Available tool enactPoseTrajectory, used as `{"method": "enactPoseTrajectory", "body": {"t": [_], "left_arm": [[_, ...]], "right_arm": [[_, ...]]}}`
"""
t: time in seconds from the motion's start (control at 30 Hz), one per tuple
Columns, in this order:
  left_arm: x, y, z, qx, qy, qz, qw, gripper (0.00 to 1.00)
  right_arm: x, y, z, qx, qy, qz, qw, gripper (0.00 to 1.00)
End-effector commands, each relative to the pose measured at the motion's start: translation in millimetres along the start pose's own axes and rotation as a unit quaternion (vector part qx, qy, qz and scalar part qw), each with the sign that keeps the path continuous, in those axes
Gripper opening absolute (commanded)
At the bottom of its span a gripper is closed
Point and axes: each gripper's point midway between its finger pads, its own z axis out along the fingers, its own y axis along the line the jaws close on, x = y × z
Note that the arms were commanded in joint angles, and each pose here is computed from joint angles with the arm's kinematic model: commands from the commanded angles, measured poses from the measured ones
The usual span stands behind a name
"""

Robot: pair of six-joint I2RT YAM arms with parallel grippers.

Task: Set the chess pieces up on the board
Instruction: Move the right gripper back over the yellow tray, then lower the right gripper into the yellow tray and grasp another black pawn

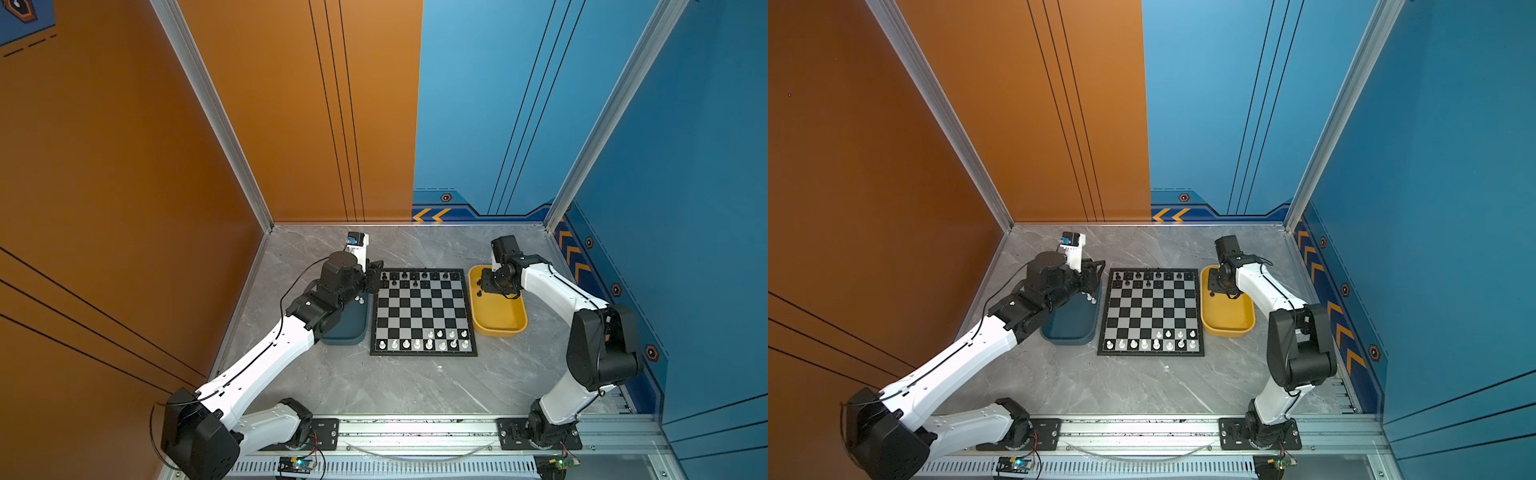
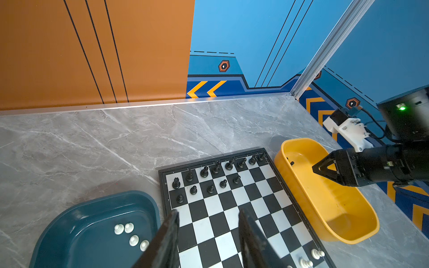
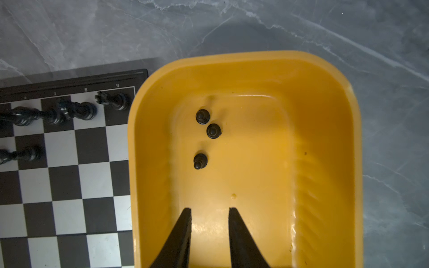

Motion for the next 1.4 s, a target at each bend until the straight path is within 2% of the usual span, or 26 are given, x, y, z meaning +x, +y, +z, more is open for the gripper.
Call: {"method": "enactPoseTrajectory", "body": {"t": [0.0,0.6,1.37], "left_arm": [[1,-8,1,0.012,0.008,-0.001,1.000,0.43],[3,-12,7,0.014,0.016,0.004,1.000,0.43],[3,-12,6,0.012,0.015,0.005,1.000,0.43]], "right_arm": [[4,4,21,-0.018,0.017,0.014,1.000,0.29],[4,11,47,-0.030,0.034,0.023,0.999,0.28],[5,10,56,-0.018,0.045,0.018,0.999,0.09]]}}
